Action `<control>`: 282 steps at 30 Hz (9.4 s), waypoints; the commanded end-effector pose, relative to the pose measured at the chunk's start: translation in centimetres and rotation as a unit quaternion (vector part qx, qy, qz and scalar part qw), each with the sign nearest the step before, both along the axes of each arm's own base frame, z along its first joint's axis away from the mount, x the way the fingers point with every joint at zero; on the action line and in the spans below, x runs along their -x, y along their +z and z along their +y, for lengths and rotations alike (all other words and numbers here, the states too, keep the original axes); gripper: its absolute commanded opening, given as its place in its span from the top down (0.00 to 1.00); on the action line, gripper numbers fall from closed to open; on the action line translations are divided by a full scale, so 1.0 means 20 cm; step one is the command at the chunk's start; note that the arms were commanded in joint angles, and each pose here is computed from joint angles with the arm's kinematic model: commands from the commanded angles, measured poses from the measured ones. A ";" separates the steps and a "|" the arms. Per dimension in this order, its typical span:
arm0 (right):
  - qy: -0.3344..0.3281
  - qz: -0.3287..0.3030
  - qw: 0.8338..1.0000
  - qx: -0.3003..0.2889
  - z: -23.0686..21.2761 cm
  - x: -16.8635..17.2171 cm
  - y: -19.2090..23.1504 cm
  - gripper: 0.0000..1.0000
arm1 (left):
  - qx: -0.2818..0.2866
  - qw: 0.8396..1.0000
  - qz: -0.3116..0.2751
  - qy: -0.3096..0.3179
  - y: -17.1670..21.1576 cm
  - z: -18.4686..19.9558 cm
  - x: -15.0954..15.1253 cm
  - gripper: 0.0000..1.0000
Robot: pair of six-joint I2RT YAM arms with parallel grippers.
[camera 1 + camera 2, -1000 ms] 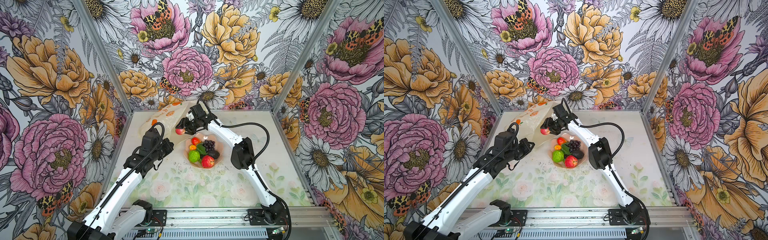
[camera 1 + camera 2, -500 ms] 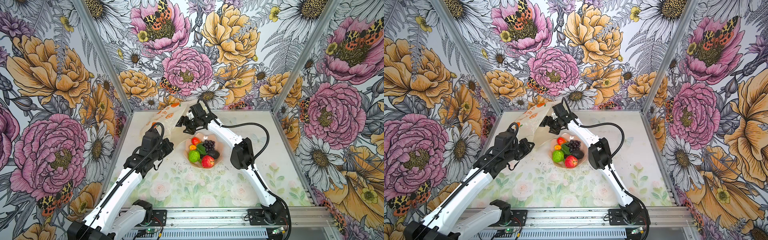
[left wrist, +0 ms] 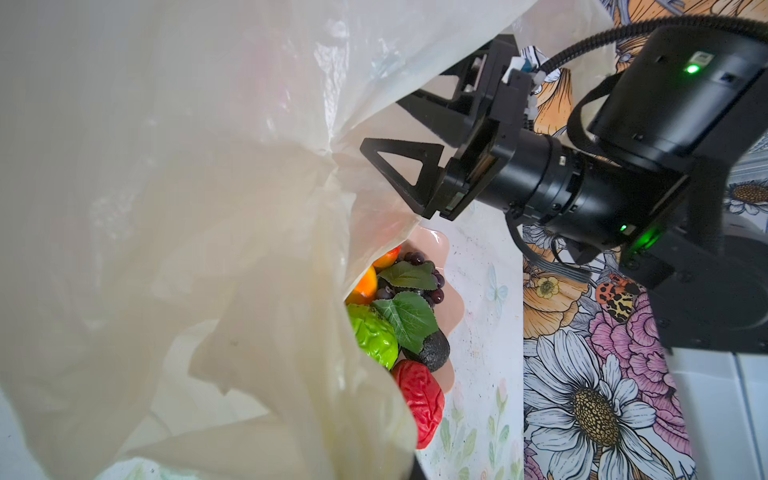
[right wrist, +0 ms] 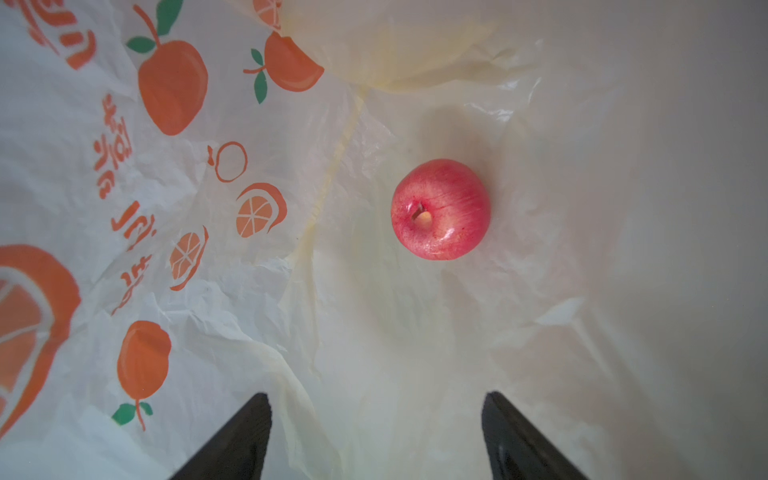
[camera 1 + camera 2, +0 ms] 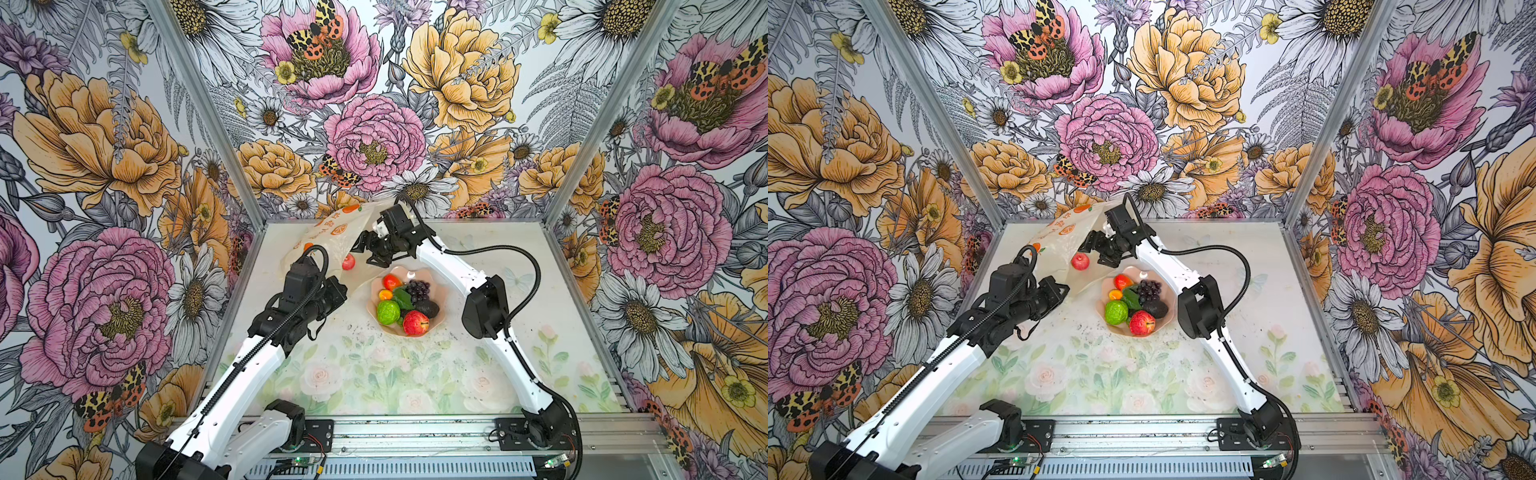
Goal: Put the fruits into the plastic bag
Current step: 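Open the right gripper to drop the apple inside the bag, then withdraw the right gripper from the bag and move it over the plate, then lower the right gripper onto the red wrinkled fruit and close on it, then lift the red wrinkled fruit with the right gripper and carry it into the bag, then withdraw the right gripper from the bag and move it over the plate, then lower the right gripper onto the green bumpy fruit and close on it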
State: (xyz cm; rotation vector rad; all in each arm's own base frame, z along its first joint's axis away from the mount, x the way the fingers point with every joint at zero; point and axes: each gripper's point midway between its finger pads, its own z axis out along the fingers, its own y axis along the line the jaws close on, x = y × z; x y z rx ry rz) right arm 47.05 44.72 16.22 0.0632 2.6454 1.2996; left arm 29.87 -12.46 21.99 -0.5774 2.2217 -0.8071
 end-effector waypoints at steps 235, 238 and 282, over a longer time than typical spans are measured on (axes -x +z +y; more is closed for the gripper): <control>0.002 -0.065 0.996 0.057 -0.56 0.42 0.47 0.18 | 0.044 0.999 -0.023 -0.003 0.02 -0.11 0.03 1.00; -0.010 -0.049 0.994 0.100 -0.68 0.55 0.37 0.18 | 0.044 0.999 -0.020 -0.005 0.00 -0.10 0.03 1.00; 0.080 -0.004 0.956 0.281 -0.46 0.80 -0.23 0.14 | 0.068 0.997 -0.021 0.013 0.00 0.05 0.14 1.00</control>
